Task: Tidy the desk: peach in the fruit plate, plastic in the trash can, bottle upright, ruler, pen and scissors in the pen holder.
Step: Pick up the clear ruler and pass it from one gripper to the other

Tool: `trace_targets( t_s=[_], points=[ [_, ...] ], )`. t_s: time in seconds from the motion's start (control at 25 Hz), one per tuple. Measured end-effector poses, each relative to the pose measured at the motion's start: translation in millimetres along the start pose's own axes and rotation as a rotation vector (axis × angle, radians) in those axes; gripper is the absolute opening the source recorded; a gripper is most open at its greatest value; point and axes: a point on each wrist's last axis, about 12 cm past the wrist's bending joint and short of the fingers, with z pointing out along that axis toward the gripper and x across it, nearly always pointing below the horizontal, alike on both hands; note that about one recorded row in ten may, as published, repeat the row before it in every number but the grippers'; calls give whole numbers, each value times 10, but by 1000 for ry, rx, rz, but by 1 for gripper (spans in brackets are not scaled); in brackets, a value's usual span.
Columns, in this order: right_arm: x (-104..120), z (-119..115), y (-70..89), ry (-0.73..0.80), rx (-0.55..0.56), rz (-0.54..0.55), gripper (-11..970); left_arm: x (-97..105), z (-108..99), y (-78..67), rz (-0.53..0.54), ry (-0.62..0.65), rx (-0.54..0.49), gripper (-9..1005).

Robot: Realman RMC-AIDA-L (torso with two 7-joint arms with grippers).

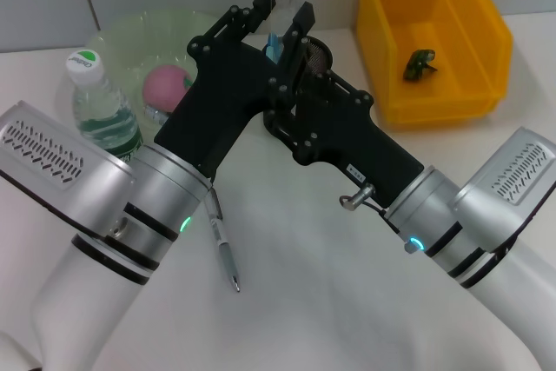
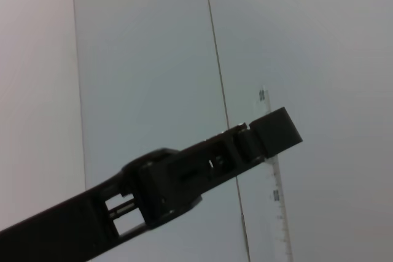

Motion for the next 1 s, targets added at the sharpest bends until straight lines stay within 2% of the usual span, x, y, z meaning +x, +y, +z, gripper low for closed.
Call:
trace_targets(
  t_s=[0.04, 0.32, 1.0],
  points=[
    [-2, 6, 1, -1, -1, -1, 631, 0, 0, -1, 0, 0, 1, 405],
    [-13, 25, -6, -7, 3, -1, 382, 3, -2, -3, 1, 2, 3, 407],
    [-29, 48, 9, -16, -7, -24, 255, 15, 6, 10, 5, 11, 2, 410]
  ],
)
